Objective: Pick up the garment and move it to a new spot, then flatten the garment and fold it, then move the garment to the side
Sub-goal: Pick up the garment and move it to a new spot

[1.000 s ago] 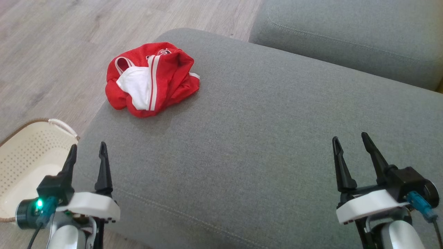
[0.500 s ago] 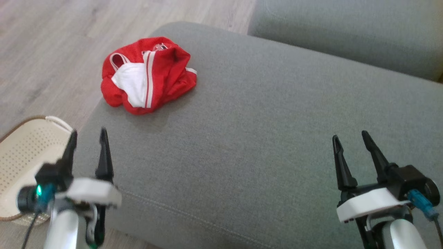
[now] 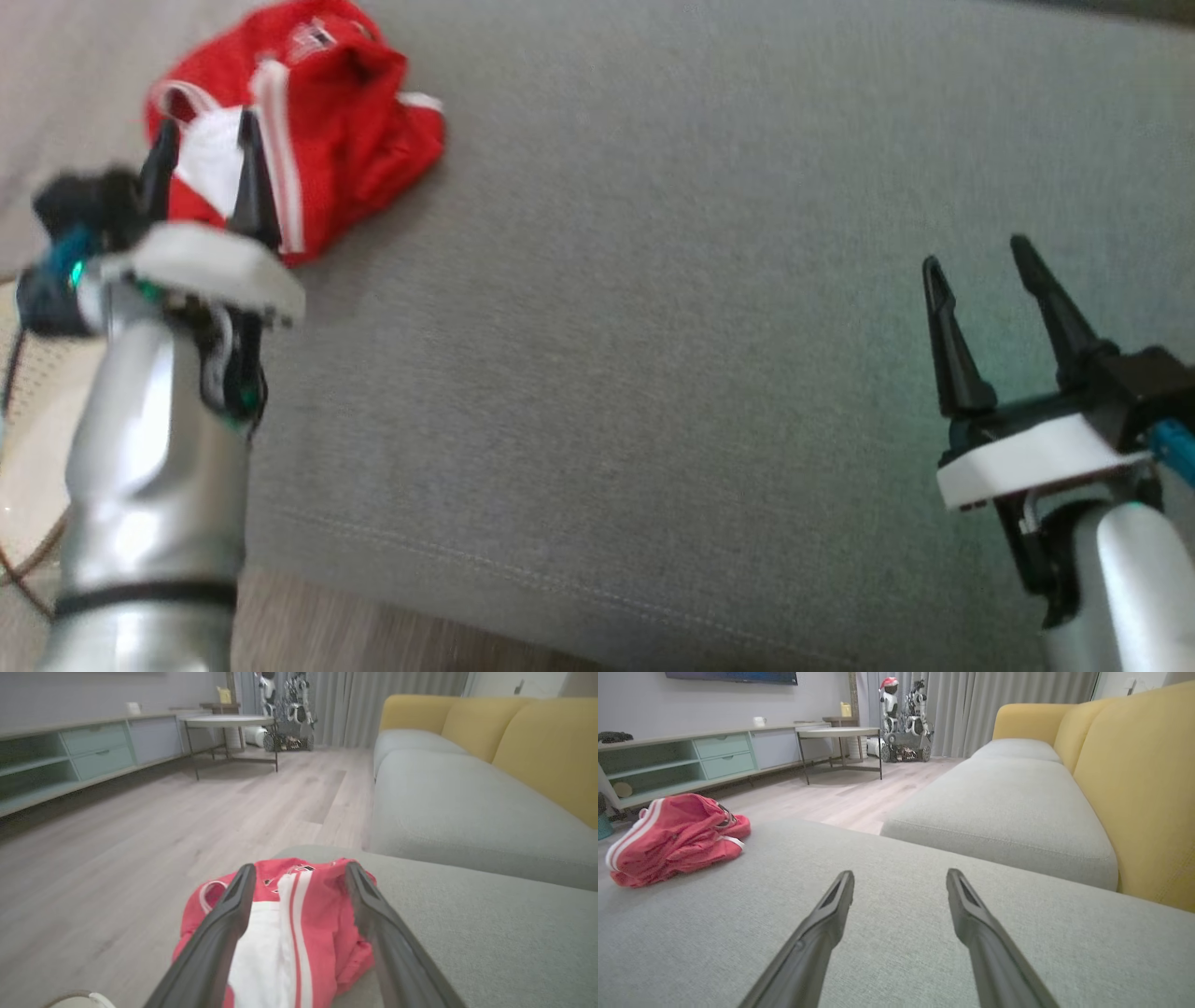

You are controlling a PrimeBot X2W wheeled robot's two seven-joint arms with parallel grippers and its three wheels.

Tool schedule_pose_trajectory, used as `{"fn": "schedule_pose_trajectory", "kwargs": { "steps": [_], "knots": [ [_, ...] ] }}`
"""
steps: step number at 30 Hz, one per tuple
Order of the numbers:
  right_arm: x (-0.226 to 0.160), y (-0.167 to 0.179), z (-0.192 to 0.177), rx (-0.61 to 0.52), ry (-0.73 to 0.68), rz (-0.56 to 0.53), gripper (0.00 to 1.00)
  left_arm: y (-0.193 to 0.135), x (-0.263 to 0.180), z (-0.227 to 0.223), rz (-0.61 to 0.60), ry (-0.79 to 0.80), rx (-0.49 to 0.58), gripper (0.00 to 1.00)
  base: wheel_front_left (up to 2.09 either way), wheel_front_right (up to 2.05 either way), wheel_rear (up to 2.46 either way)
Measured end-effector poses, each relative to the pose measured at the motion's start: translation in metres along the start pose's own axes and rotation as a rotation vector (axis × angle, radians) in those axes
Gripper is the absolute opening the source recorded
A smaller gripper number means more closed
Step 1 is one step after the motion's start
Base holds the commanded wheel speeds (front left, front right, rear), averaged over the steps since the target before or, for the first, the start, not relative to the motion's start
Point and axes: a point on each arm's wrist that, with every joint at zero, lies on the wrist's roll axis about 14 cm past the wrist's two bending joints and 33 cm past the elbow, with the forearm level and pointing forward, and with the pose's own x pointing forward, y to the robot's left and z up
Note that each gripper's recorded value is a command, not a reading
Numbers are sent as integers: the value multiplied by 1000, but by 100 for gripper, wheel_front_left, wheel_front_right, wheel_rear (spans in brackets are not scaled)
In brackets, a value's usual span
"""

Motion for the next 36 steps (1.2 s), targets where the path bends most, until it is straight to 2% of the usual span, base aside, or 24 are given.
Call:
{"fn": "schedule_pose_trajectory", "kwargs": {
  "steps": [6, 11, 14, 16, 23, 29, 32, 36],
  "knots": [
    [11, -24, -20, 15, 34, -34, 100, -12, 37, -62, 0, 233, -20, 100, 0, 0, 0],
    [10, -40, -36, 12, 69, -61, 100, 1, 38, -112, 73, 416, -21, 100, 0, 0, 0],
    [9, -43, -44, 23, 84, -69, 100, 6, 42, -120, 90, 451, -21, 99, 0, 0, 0],
    [9, -44, -45, 24, 86, -69, 100, 6, 44, -118, 94, 445, -22, 0, 0, 0, 0],
    [11, -39, -34, 16, 64, -58, 100, 19, 51, -82, 114, 297, -15, 0, 0, 0, 0],
    [5, -32, -6, 3, -3, -63, 100, 28, 59, 2, 99, 53, -4, 0, 0, 0, 0],
    [-1, -26, 9, 1, -41, -66, 100, 44, 47, 39, 113, -61, 9, 0, 0, 0, 0],
    [-18, -21, 22, 0, -65, -89, 100, 56, 13, 44, 117, -101, 20, 0, 0, 0, 0]
  ]
}}
